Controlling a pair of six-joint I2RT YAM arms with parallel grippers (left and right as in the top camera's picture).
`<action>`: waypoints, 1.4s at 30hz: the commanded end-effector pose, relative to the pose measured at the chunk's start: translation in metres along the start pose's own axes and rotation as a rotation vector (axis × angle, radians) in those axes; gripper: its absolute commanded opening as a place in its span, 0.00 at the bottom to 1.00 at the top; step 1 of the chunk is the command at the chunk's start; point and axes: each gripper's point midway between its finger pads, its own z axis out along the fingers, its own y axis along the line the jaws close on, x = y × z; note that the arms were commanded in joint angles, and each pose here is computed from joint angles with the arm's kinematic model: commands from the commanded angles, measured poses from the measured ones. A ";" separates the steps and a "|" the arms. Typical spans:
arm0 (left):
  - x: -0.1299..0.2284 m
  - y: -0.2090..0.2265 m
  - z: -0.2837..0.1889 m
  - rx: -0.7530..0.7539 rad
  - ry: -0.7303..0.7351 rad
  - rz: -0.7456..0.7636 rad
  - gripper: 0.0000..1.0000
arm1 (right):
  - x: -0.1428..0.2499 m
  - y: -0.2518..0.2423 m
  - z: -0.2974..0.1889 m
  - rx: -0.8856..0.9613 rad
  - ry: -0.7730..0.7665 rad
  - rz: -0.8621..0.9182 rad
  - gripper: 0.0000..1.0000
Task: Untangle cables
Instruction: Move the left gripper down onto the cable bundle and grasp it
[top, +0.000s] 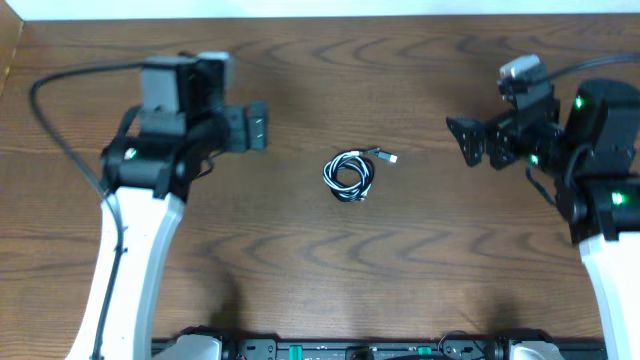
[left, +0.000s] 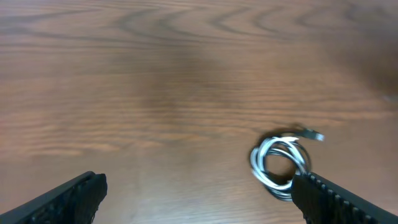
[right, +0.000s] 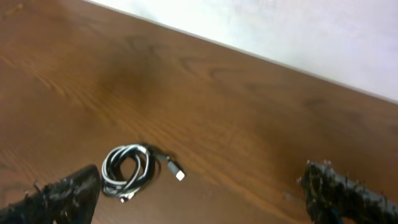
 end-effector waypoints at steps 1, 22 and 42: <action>0.003 -0.032 0.024 0.070 0.068 0.069 1.00 | -0.007 -0.004 0.012 -0.030 0.005 0.026 0.99; 0.064 -0.104 0.094 0.156 0.359 -0.299 0.78 | 0.006 -0.048 0.044 0.136 0.043 0.264 0.90; 0.161 -0.082 0.173 -0.175 0.633 -0.512 0.47 | 0.017 -0.056 0.057 0.183 0.069 0.427 0.78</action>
